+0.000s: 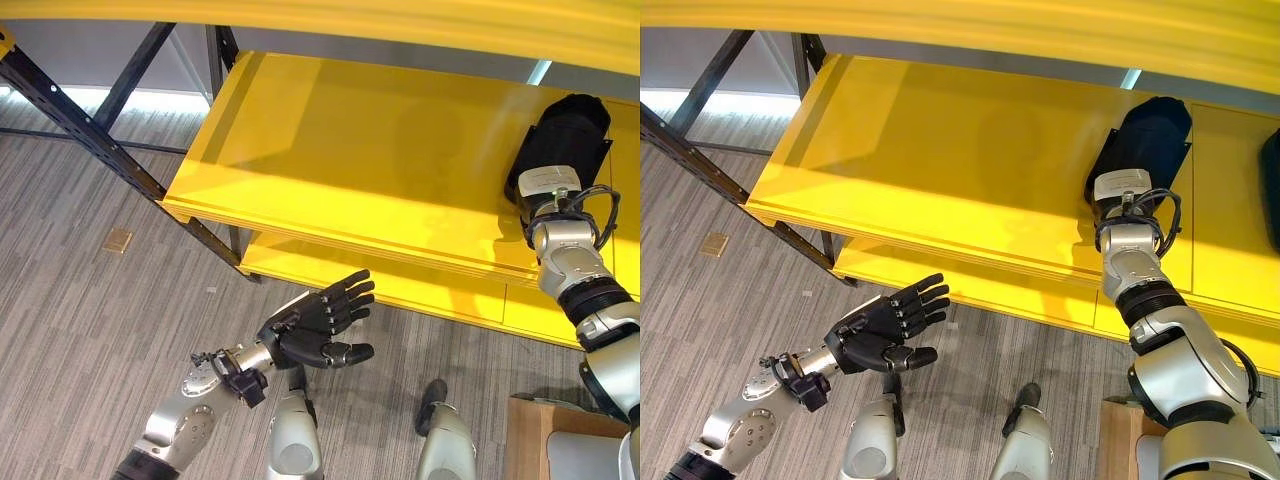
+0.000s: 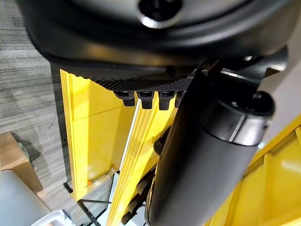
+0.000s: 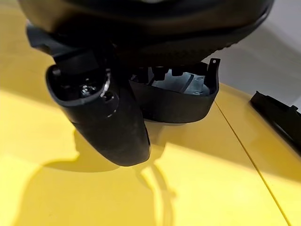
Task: Move parts from the plastic box to the shelf.
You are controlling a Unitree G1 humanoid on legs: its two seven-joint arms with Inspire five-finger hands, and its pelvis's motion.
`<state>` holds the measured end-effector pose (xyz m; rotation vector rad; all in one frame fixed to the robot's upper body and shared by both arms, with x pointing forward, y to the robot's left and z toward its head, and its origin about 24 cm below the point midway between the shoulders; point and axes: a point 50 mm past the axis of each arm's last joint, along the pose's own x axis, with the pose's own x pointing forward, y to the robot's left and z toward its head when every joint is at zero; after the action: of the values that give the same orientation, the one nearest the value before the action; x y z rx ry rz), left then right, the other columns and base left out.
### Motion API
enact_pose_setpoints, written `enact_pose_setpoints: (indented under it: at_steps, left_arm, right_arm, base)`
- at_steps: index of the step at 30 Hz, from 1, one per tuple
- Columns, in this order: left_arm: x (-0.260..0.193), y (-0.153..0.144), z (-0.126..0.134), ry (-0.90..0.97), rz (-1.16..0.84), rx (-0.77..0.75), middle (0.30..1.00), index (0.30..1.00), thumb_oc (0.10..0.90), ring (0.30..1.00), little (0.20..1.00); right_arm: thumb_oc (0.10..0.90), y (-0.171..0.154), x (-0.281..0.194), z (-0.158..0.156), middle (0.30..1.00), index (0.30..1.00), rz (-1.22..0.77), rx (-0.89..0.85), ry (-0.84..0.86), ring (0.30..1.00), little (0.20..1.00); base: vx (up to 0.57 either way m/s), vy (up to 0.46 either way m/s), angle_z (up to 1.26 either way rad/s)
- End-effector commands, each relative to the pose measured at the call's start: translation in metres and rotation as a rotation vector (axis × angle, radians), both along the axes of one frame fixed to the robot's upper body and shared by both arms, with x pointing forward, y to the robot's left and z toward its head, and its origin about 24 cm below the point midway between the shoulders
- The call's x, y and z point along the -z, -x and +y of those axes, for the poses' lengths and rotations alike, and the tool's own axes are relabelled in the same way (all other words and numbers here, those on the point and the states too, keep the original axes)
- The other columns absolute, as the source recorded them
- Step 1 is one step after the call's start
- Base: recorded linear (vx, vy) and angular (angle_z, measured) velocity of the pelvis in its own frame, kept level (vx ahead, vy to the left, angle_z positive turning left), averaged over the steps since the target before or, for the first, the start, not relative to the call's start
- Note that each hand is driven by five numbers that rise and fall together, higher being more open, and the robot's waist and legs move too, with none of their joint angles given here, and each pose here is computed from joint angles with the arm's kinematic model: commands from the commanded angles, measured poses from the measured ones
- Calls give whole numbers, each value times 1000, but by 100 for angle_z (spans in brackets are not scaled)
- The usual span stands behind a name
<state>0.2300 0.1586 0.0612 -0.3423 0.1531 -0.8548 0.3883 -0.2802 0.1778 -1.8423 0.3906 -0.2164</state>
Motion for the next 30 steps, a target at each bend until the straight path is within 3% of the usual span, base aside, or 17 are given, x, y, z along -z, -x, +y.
enact_pose_setpoints:
  at_steps: [1,11,23,30]
  left_arm:
    - [-44,-6,-8,132,-201,66,1000,1000,900,1000,1000]
    - [-45,-8,-9,124,-193,81,1000,1000,900,1000,1000]
    - [-44,-6,-9,114,-186,93,1000,1000,900,1000,1000]
    - [-45,-3,-6,110,-191,93,1000,1000,900,1000,1000]
  right_arm:
    - [900,23,13,-54,1000,1000,92,227,103,1000,1000]
    - [900,24,30,-53,1000,1000,278,254,10,1000,1000]
    - [900,27,30,-59,1000,1000,319,314,28,1000,1000]
    - [900,34,40,-64,1000,1000,304,337,-82,1000,1000]
  base:
    - [1,-43,1]
    - [0,-3,0]
    - [0,0,0]
    - [0,0,0]
